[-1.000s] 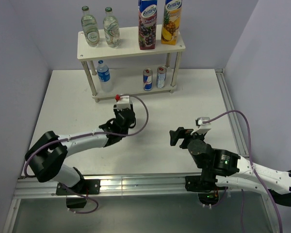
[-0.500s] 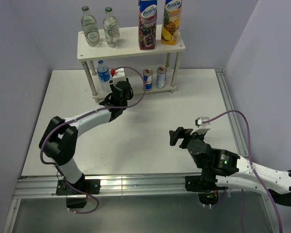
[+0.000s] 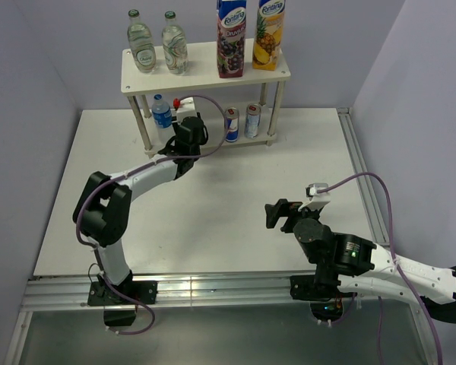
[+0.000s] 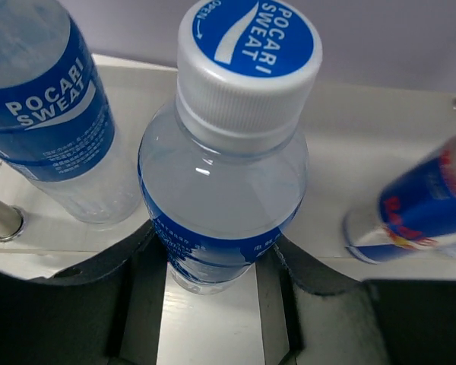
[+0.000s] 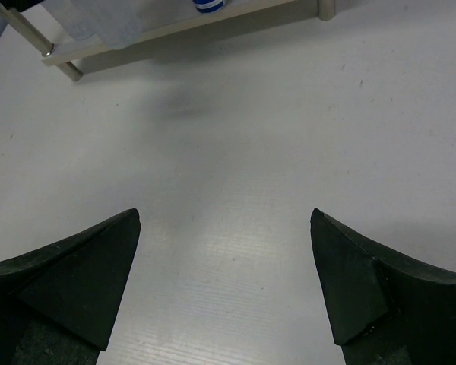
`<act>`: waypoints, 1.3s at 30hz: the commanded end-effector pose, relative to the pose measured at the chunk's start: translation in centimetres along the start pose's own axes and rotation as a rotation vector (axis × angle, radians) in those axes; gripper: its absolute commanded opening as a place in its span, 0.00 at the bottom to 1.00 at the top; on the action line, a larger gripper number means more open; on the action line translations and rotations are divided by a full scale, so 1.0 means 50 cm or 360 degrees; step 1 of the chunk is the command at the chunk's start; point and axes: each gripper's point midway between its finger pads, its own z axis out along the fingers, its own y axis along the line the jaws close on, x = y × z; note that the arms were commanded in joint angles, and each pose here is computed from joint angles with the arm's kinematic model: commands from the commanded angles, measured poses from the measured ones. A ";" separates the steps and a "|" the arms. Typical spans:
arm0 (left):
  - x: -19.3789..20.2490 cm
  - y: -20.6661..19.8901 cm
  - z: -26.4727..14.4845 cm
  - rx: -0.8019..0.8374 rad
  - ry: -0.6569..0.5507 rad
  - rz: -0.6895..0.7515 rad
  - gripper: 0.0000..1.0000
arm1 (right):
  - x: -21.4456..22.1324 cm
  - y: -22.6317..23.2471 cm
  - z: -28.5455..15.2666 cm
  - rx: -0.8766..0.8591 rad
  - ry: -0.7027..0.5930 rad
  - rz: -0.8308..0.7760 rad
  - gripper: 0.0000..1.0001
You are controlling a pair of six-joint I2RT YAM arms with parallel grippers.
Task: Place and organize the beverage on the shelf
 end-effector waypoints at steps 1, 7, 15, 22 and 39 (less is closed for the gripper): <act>-0.143 -0.016 0.018 0.0013 -0.0319 -0.0199 0.00 | -0.010 0.010 0.000 -0.0023 -0.0029 0.0025 1.00; -0.121 -0.010 0.047 -0.0026 -0.0315 -0.0177 0.05 | -0.006 0.011 0.002 -0.0021 -0.0020 0.0007 1.00; -0.109 -0.009 0.059 -0.0025 -0.0305 -0.0134 0.73 | -0.006 0.013 0.003 -0.0022 -0.0017 0.0005 1.00; -0.113 -0.003 0.043 -0.0019 -0.0285 -0.0145 0.99 | -0.008 0.011 0.002 -0.0018 -0.0024 0.0009 1.00; 0.003 0.031 -0.207 0.0035 0.0078 -0.0121 0.99 | -0.024 -0.006 -0.007 0.0013 -0.0066 0.0067 1.00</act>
